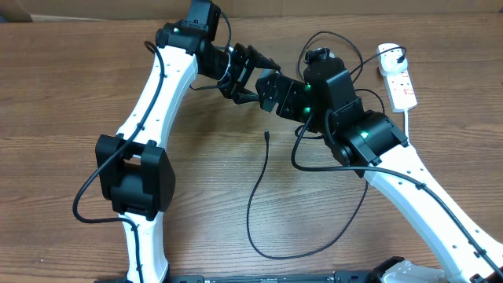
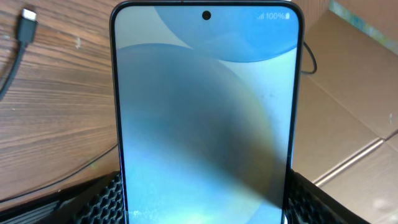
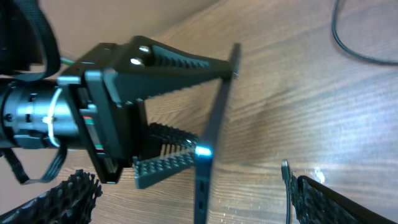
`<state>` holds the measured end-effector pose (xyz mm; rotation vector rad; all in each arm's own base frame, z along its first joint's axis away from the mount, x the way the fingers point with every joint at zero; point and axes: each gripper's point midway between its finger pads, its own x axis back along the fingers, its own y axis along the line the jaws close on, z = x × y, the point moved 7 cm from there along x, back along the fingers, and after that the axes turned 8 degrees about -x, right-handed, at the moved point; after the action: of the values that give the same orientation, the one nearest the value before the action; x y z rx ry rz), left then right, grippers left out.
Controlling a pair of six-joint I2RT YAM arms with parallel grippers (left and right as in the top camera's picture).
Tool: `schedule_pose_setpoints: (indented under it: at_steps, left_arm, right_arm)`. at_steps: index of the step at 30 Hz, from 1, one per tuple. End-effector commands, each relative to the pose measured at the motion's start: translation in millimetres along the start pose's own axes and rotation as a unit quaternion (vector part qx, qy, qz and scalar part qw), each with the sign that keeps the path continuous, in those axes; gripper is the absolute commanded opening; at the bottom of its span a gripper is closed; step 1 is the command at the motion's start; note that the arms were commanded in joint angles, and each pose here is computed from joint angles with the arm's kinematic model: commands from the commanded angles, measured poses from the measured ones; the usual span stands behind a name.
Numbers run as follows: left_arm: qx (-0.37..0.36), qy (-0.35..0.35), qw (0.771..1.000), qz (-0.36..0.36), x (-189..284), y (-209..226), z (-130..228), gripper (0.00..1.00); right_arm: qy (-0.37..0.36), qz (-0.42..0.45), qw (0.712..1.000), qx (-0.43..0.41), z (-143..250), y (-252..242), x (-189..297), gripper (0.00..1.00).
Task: Plug charger to phone and switch on socket
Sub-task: 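Close the right gripper on the phone's edge beside the left gripper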
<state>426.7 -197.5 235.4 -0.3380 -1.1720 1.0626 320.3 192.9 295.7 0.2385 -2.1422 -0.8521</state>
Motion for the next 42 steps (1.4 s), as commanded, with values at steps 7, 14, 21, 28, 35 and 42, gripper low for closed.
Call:
schedule_pose_setpoints:
  at_steps: [7, 14, 21, 28, 35, 42]
  left_arm:
    - [-0.031, -0.007, 0.999, 0.010, 8, -18, 18, 0.66]
    - [-0.038, -0.032, 0.999, -0.017, -1, -16, 19, 0.66]
    - [-0.039, -0.050, 0.997, -0.033, -2, -13, 16, 0.66]
    - [-0.036, -0.058, 0.997, -0.037, -1, -11, 13, 0.67]
    - [-0.035, -0.052, 0.997, -0.034, -1, -12, 14, 0.67]
    - [-0.034, -0.036, 0.999, -0.022, 0, -13, 17, 0.67]
  right_arm:
    - [0.028, 0.044, 0.998, -0.045, 10, -14, -34, 0.92]
    - [0.018, 0.054, 0.997, -0.044, 8, -17, -38, 0.78]
    - [-0.001, 0.065, 0.997, -0.045, 2, -20, -37, 0.63]
    - [-0.003, 0.066, 0.997, -0.047, 0, -22, -37, 0.51]
    - [0.019, 0.040, 0.998, -0.049, 3, -15, -38, 0.50]
    - [0.025, 0.036, 0.998, -0.049, 5, -14, -38, 0.40]
